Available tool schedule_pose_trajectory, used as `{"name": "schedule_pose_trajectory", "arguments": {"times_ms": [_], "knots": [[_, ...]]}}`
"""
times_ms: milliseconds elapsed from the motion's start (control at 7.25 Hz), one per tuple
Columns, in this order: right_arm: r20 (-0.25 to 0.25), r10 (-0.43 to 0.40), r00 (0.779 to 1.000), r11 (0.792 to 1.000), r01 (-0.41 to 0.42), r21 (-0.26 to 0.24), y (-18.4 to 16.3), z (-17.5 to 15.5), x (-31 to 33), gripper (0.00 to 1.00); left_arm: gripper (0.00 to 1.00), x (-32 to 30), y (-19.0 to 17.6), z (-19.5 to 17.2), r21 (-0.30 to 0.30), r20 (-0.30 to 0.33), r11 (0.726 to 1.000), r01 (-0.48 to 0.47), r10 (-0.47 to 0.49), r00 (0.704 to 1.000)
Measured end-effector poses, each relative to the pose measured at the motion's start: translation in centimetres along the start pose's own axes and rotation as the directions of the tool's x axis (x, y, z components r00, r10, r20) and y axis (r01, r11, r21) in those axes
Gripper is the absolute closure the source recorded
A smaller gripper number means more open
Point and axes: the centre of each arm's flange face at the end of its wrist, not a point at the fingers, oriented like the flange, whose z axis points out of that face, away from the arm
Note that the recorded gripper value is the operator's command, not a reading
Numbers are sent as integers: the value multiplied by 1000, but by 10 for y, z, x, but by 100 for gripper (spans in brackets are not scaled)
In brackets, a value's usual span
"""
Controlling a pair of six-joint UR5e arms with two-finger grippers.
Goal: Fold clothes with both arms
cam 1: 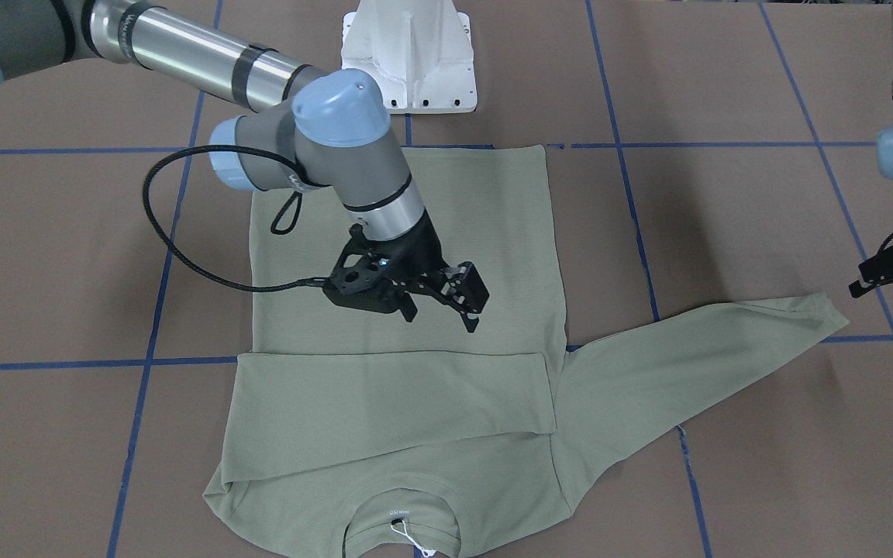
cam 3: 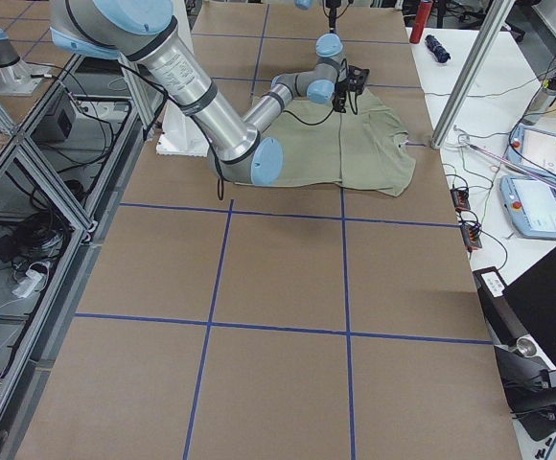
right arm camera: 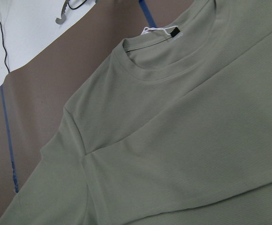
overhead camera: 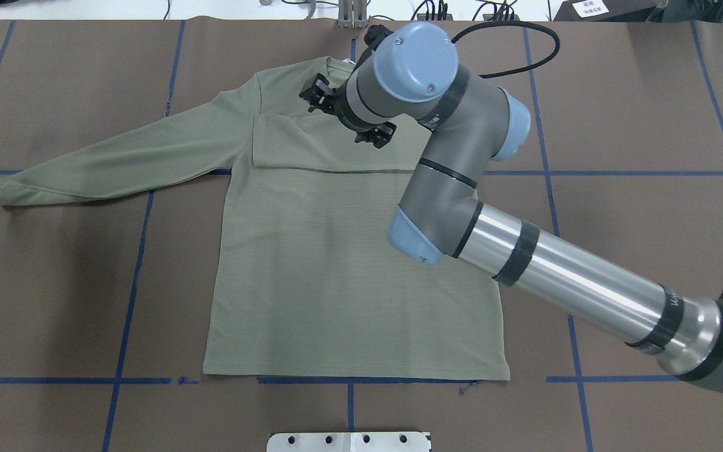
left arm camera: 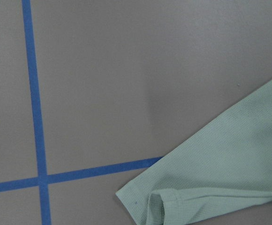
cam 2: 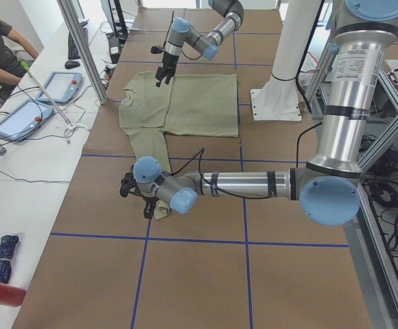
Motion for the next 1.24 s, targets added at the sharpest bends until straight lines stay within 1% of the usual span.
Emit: {"name": "schedule_pose_trajectory", "arguments": {"times_ms": [138, 276, 552, 690, 828, 966, 1103, 1241], "knots": [[1, -8, 1000, 1000, 8, -11, -3, -11, 23, 0, 25, 7, -4, 19, -23, -1, 999, 24, -24, 1000], [-1, -12, 1000, 1000, 12, -14, -4, -16, 34, 0, 25, 4, -6, 32, -32, -1, 999, 32, -33, 999], [-4, -14, 1000, 1000, 14, -15, -4, -16, 42, 0, 27, -7, -1, 44, -35, -4, 999, 33, -33, 999], [-4, -14, 1000, 1000, 14, -14, -4, -16, 42, 0, 33, -9, 0, 45, -36, -6, 999, 40, -40, 999], [-4, -14, 1000, 1000, 14, -14, -4, -16, 42, 0, 34, -6, -1, 43, -32, -11, 998, 51, -52, 999], [-4, -14, 1000, 1000, 14, -14, -3, -15, 43, 0, 38, 0, -3, 41, -26, -17, 998, 63, -63, 998], [-3, -14, 1000, 1000, 14, -13, -3, -16, 42, 0, 47, 3, -5, 39, -22, -21, 998, 66, -67, 998], [-3, -14, 1000, 1000, 14, -13, -3, -15, 43, 0, 54, 5, -6, 38, -20, -23, 998, 67, -67, 997]]}}
